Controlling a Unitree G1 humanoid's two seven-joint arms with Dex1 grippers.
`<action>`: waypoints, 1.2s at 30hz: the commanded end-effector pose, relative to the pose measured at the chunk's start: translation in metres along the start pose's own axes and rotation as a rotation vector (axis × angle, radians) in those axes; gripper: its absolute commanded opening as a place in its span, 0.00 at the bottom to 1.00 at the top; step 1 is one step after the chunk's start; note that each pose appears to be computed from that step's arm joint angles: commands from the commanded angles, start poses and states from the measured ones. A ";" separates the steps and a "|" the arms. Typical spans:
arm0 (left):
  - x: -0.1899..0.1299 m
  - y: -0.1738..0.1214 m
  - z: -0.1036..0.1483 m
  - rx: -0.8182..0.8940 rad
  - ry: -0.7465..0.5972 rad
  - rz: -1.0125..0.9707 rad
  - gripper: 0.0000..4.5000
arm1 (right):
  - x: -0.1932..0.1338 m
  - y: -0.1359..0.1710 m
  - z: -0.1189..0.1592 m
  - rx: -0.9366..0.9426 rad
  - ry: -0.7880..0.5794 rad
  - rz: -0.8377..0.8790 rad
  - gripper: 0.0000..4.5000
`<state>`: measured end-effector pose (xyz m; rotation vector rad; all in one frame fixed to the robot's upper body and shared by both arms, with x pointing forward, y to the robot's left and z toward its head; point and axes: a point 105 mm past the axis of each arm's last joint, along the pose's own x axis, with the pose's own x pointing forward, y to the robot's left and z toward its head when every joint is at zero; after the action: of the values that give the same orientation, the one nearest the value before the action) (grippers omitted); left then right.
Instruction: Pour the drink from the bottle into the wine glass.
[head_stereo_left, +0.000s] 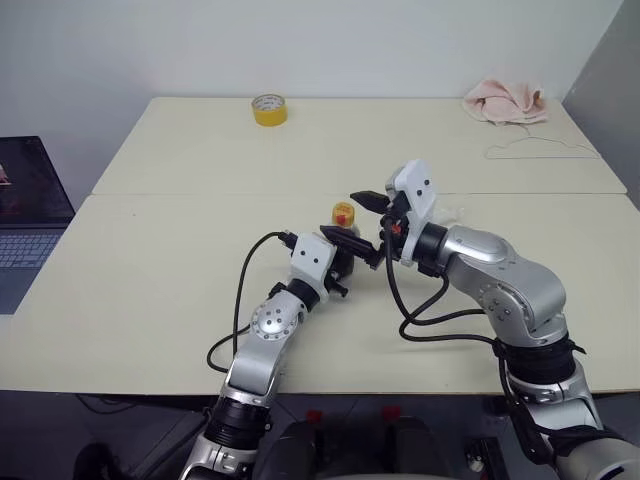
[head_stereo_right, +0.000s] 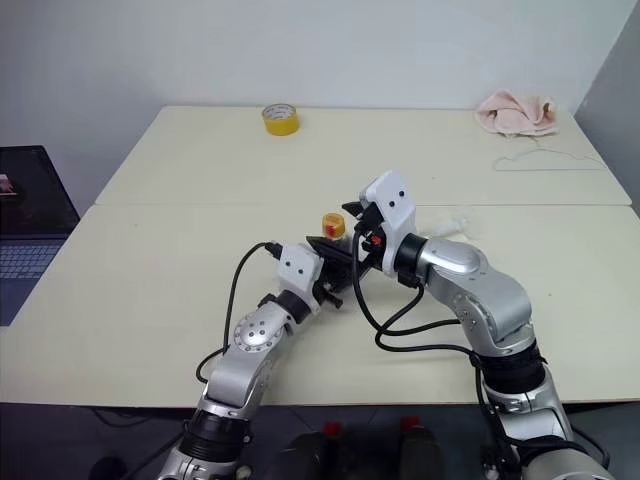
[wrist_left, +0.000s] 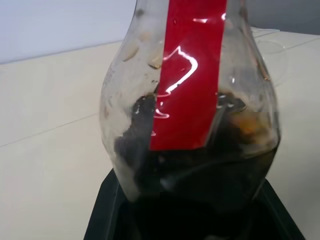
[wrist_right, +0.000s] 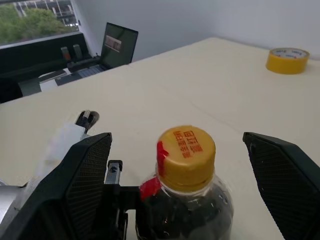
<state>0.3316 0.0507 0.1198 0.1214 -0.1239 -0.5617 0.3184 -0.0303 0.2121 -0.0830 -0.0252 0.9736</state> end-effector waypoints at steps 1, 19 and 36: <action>0.001 -0.005 0.021 0.023 -0.087 -0.011 0.28 | 0.002 0.002 0.007 -0.017 -0.022 0.004 1.00; 0.000 -0.004 0.018 0.034 -0.076 0.002 0.25 | 0.007 0.000 0.011 -0.011 -0.027 0.000 0.86; 0.000 -0.007 0.017 0.026 -0.071 -0.004 0.23 | 0.004 -0.001 0.013 -0.084 -0.045 0.107 0.28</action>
<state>0.3297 0.0492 0.1156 0.1340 -0.1164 -0.5542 0.3262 -0.0280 0.2090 -0.1035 -0.0213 1.0138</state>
